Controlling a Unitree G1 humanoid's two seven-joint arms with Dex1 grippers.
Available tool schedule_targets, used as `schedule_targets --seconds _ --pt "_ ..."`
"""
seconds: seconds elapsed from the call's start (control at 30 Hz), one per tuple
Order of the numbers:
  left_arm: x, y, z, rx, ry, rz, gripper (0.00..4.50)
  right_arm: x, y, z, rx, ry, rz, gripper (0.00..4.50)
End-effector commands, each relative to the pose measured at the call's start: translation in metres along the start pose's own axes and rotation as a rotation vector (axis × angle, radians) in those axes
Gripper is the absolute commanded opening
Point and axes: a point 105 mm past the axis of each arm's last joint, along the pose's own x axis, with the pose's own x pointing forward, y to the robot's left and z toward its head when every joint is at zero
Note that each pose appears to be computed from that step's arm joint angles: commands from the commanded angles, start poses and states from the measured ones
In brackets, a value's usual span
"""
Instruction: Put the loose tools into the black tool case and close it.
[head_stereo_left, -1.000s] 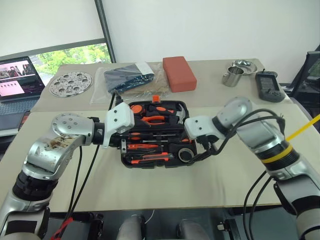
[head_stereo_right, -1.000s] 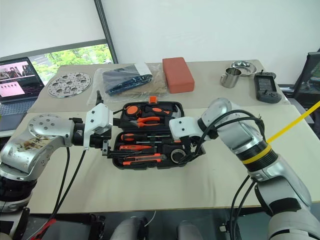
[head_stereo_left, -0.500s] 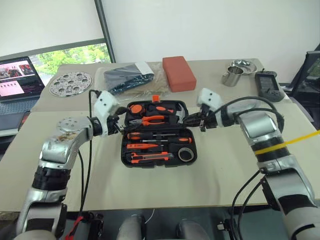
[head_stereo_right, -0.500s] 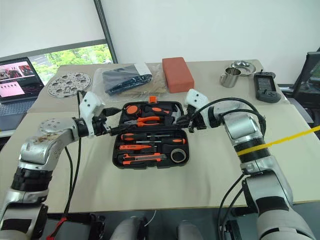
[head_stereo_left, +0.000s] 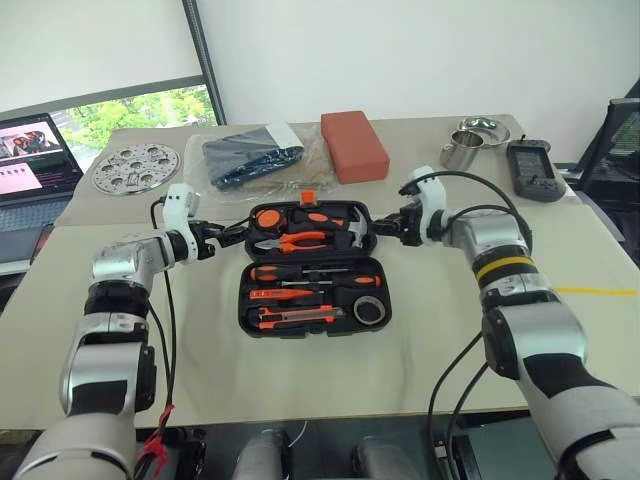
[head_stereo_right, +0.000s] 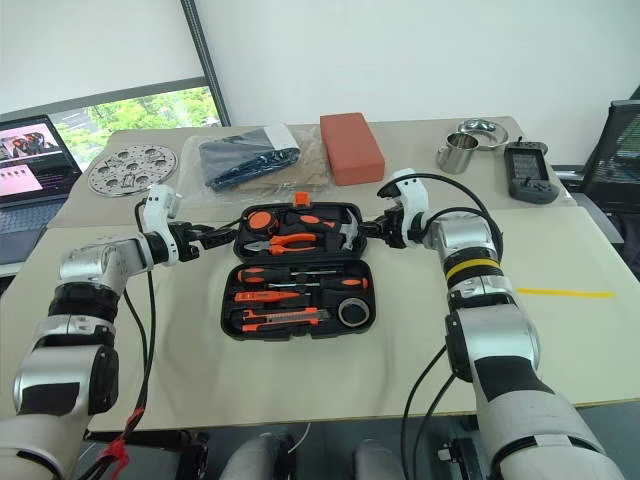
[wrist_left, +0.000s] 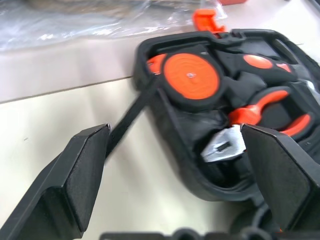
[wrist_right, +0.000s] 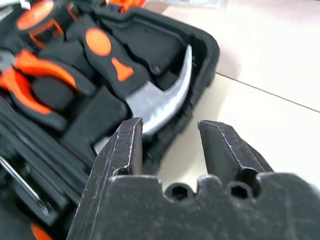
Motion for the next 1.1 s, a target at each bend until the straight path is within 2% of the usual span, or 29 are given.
schedule_targets --seconds 0.03,0.4,0.47,0.5,0.57,0.7,0.73,0.83,0.87,1.1 --pt "0.004 0.002 0.004 -0.01 0.009 0.006 4.5 0.001 0.0 0.013 0.038 -0.046 -0.01 2.17" --pt "0.024 -0.008 -0.007 -0.058 0.063 0.004 4.5 0.006 0.002 0.001 0.097 -0.016 0.004 2.17" --pt "0.028 -0.006 -0.006 -0.05 0.054 0.049 3.96 0.007 0.002 -0.001 0.099 -0.013 0.004 2.21" --pt "0.03 -0.005 -0.006 -0.047 0.052 0.064 3.79 0.007 0.002 -0.002 0.098 -0.011 0.004 1.95" --pt "0.033 -0.007 -0.005 -0.046 0.047 0.068 2.98 0.008 0.003 -0.004 0.1 -0.009 0.004 1.52" --pt "0.038 -0.011 -0.003 -0.049 0.037 0.07 1.56 0.009 0.003 -0.006 0.103 -0.007 0.004 0.16" --pt "0.039 -0.011 -0.003 -0.055 0.033 0.073 1.25 0.009 0.003 -0.006 0.105 -0.006 0.004 0.0" --pt "0.041 -0.012 -0.003 -0.059 0.026 0.086 0.24 0.01 0.003 -0.007 0.111 -0.007 0.002 0.0" --pt "0.041 -0.012 -0.002 -0.061 0.025 0.085 0.04 0.01 0.003 -0.007 0.112 -0.008 0.002 0.0" --pt "0.04 -0.017 0.007 -0.046 -0.049 0.017 0.02 0.009 0.004 -0.002 0.088 -0.047 0.013 0.0"
